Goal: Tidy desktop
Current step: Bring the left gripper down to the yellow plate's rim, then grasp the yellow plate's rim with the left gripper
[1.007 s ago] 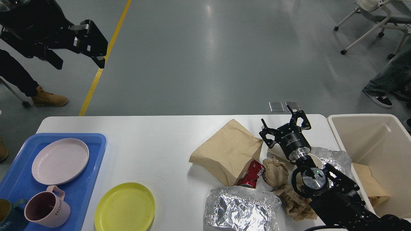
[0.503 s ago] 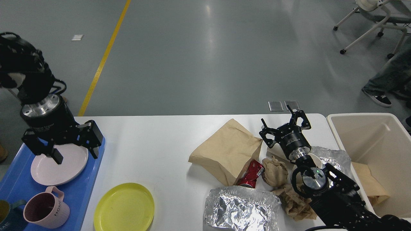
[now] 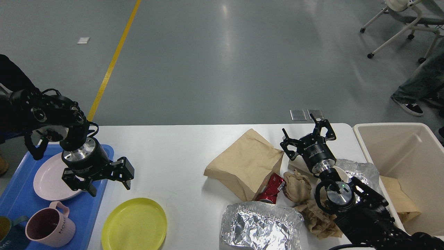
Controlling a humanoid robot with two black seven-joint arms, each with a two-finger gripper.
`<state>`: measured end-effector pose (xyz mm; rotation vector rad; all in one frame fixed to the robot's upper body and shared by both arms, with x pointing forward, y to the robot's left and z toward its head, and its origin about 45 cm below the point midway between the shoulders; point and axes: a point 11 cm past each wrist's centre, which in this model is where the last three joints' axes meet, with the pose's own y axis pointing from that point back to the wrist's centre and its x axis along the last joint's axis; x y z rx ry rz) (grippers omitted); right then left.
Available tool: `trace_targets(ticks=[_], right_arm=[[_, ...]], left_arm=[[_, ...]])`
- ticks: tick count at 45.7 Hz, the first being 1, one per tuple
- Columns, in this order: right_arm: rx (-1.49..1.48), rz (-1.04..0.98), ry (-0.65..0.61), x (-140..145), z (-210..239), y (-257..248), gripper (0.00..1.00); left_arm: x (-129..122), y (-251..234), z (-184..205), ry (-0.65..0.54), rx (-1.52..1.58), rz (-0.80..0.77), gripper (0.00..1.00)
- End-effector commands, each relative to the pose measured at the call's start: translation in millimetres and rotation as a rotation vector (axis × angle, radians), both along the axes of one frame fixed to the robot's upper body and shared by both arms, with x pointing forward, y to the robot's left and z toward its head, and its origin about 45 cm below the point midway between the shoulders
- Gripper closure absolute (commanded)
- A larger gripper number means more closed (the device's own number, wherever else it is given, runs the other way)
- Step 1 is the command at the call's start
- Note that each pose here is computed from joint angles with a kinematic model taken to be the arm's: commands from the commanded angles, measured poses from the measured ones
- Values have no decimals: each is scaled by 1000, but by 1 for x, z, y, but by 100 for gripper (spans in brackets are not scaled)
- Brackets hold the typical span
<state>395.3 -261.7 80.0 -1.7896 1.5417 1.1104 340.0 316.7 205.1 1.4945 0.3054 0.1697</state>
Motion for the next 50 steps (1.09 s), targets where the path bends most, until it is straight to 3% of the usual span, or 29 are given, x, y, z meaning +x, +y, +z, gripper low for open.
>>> trace_targets(ticks=[1,8,42,50], right_arm=[[-1,-1,1,0,0,0,0],[-1,-1,1,0,0,0,0],[0,0,0,0,0,0,0],[0,0,0,0,0,0,0]], left_arm=[[-5,1,-16,-34,30,-3,8],[-7,6,-29,-69,40,5,9],[-35,0,-70,-10,23,-134,9],[-45,20,-77,2,43,-122,9]])
